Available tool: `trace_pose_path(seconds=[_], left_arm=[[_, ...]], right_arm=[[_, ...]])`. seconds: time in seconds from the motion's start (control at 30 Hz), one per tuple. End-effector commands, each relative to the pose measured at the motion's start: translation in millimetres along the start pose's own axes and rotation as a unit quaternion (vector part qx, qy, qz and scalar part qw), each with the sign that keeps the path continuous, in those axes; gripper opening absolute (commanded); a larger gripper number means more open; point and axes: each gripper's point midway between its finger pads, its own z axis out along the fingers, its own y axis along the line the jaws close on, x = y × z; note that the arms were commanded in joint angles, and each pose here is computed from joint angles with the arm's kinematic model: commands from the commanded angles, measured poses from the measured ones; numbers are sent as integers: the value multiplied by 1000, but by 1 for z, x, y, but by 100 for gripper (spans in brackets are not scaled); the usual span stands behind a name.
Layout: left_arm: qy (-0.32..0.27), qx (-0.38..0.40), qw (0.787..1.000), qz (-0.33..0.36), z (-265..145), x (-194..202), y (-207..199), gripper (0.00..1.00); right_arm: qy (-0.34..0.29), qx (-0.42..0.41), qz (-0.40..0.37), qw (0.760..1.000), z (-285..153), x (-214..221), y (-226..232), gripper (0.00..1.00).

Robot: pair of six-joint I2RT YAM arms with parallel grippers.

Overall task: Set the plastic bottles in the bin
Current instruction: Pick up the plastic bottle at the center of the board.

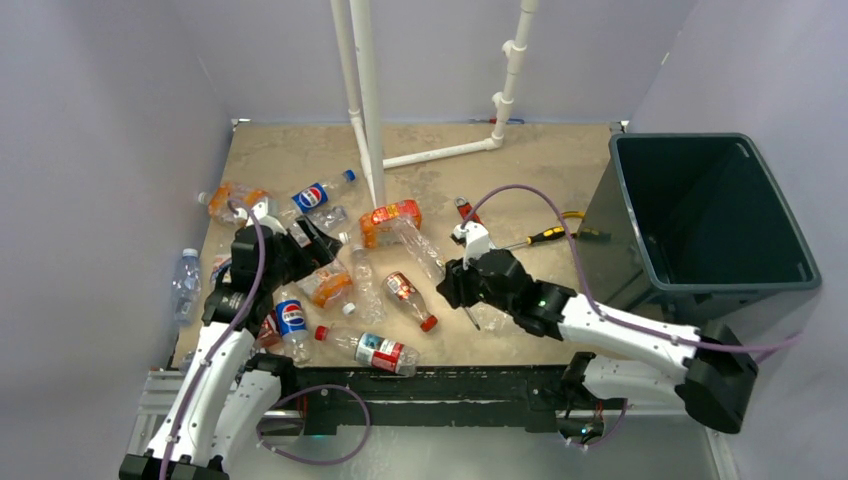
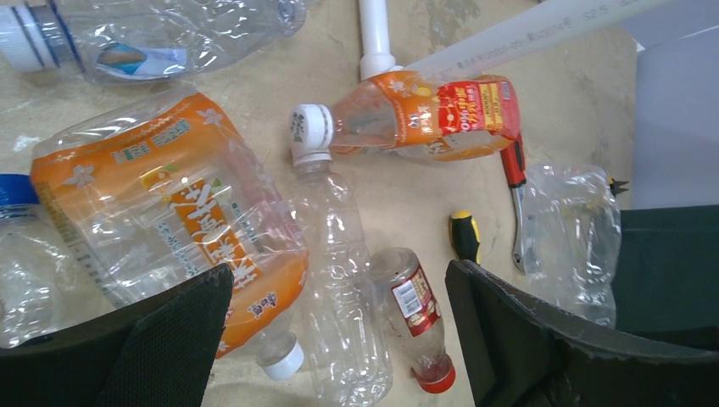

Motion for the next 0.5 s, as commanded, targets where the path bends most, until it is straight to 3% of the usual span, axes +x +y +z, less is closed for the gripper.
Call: trace_pose_path(seconds=[0.0,0.13,0.2,0.3,0.47], left_arm=[[-39,105,994,6,-16,-27,-49,97],[-81,238,968,14,-45,-46,-100,99],[-71,296,952,29,-56,-44,-121,99],[-68,351,931,78,-74,-45,-141,99],[-113,366,908,171,-115,-72,-168,99]], right_arm=[[-64,-105,-17,992,-38,-45,38,0],[-138,-203,-18,969,-77,-80,71,0],[-150,-237,-27,960,-89,-89,84,0],[-107,-251,-53,961,-90,-88,93,0],[-63,-219,-42,973,-100,-91,86,0]])
